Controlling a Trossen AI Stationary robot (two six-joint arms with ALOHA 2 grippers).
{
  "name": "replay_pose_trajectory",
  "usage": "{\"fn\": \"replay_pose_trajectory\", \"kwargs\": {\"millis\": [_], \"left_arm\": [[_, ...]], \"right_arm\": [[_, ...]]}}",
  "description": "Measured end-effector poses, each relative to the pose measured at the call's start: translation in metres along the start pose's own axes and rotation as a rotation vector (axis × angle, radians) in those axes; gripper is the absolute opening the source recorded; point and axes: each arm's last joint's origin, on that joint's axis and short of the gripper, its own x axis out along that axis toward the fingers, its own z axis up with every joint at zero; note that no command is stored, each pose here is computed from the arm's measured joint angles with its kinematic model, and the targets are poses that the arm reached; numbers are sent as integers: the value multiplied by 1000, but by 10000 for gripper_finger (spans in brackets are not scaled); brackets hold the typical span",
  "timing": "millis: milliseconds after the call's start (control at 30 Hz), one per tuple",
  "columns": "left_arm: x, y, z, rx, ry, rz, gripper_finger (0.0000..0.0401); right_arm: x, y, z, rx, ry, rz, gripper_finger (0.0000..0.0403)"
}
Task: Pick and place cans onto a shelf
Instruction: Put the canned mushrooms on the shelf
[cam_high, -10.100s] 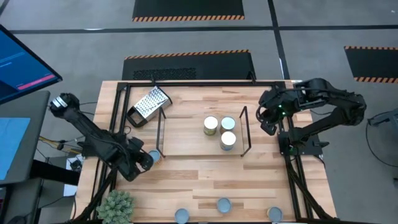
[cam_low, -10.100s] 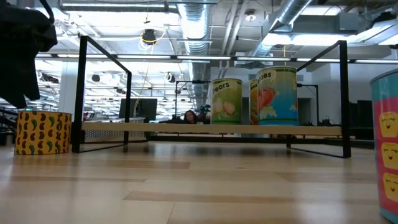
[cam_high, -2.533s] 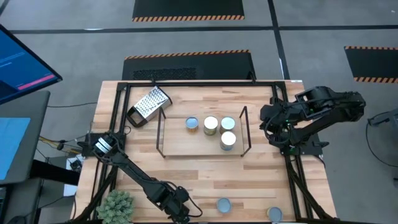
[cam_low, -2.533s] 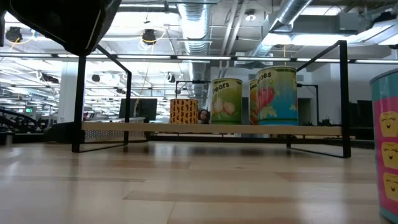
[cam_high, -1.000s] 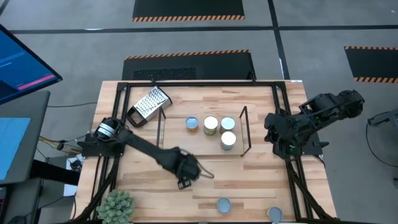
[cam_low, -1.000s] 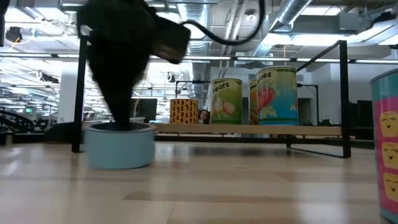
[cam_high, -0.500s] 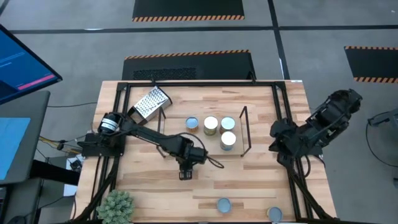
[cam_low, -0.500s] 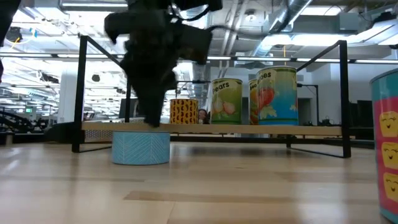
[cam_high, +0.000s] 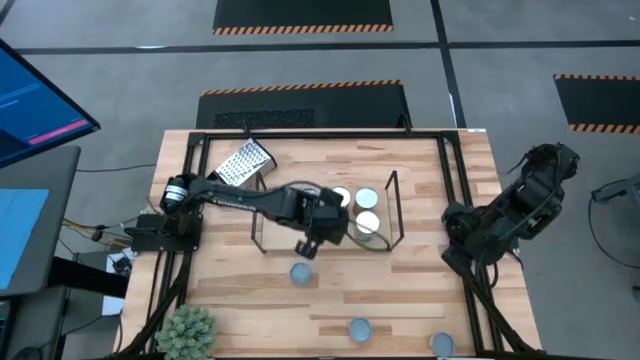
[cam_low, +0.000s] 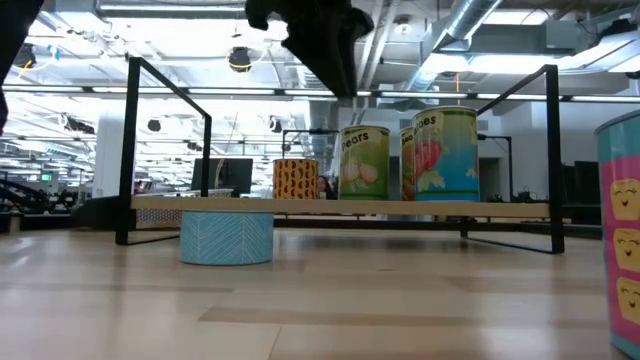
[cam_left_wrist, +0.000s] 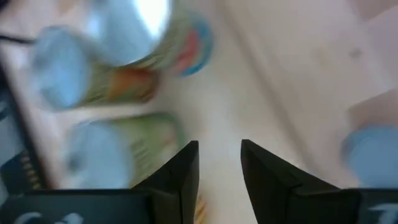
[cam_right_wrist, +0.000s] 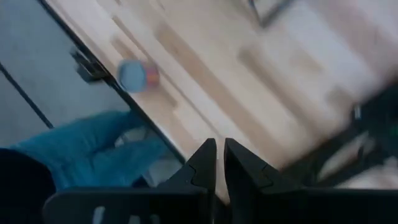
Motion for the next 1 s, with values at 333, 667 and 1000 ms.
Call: {"fn": "replay_pose_trajectory", "kwargs": {"millis": [333,667,1000], "left_arm": [[-56,54,-26,-161,145,35,107],[-76,69,-56,-313,276,24,107],[-174,72,-97,-450,63,194,107]], "right_arm": [[51,6,-35,141,227,-74,59],[114,37,-65,-16,263,-41,60],[160,58,-69,-95,481,-116,129]]}}
